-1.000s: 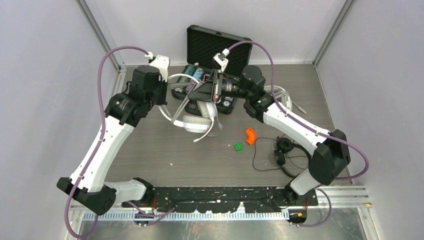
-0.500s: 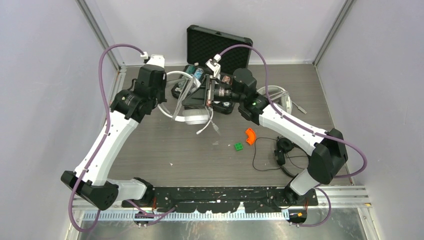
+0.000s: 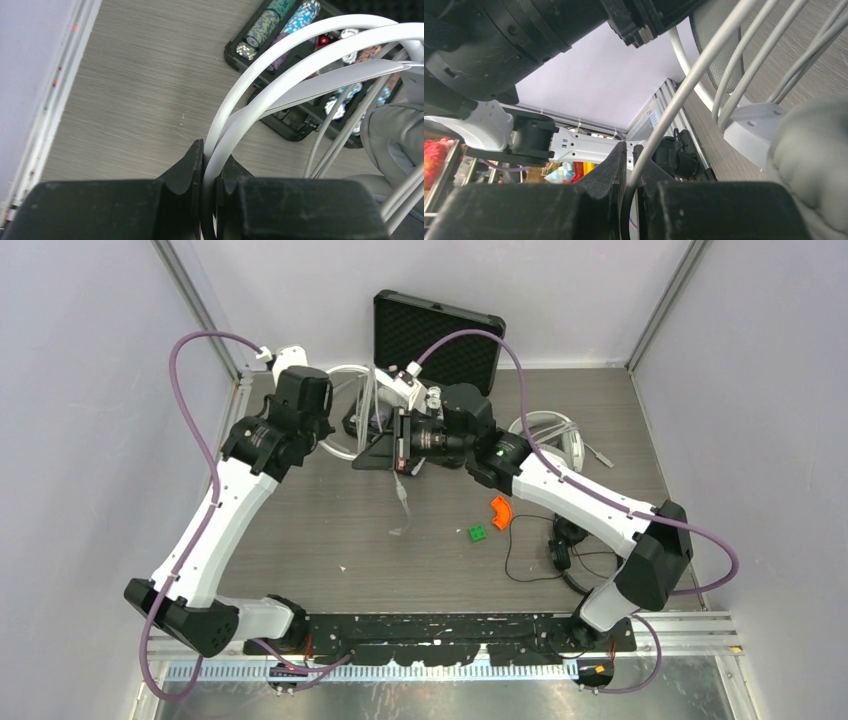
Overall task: Wrap the headphones
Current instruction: Wrap the headphones cable around the headphones.
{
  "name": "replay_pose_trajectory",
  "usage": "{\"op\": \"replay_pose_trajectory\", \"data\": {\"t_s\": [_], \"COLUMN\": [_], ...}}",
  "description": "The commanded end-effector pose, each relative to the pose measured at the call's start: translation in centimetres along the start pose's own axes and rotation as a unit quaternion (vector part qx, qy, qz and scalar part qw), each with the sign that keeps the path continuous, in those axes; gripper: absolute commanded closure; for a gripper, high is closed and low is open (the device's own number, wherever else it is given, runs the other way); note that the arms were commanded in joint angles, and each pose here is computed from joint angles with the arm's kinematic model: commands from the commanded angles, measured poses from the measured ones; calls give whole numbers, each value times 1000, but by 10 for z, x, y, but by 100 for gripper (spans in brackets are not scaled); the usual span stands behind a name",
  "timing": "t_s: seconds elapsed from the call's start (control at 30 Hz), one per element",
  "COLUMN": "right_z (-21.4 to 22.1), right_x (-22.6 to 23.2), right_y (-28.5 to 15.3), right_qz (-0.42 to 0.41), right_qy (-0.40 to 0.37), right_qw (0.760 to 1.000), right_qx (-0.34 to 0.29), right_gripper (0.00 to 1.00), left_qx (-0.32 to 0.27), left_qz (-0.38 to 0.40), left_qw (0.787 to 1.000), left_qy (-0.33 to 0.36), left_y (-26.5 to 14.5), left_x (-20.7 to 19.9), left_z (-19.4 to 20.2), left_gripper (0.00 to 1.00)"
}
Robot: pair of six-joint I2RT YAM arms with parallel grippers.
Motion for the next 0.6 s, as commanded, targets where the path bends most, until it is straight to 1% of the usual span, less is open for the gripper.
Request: {"op": "replay_pose_trajectory", "data": {"t_s": [0.0, 0.2, 0.37, 0.57], "right_z": [-4, 5, 17, 29], "right_x": [21, 24, 17, 2], "right_y": [1, 10, 12, 8], "right_qz": [-2, -2, 25, 72], "right_qy": [-50, -61, -63, -104], "right_qw": [998, 998, 998, 992], "right_qx": [-29, -25, -17, -21], "right_gripper": [84, 85, 87, 87], "left_qx": [-68, -65, -71, -78], "left_qz": [16, 17, 10, 16], "left_qw": [988, 983, 975, 965], "left_qy": [-136, -173, -211, -252], "left_y": [-11, -11, -13, -21], "left_x": [-6, -9, -7, -5], "left_z": [-30, -32, -36, -46], "left_gripper": [100, 100, 100, 100]}}
Point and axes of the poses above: each gripper's point midway between its finger pads, its own y axis out along the fingers, its own x axis along the line the jaws close on, z = x × y, the point moved 9 cm from there along -y, back along the fingers, and after that the axes turned 7 degrees about y, right-handed, at the moved point
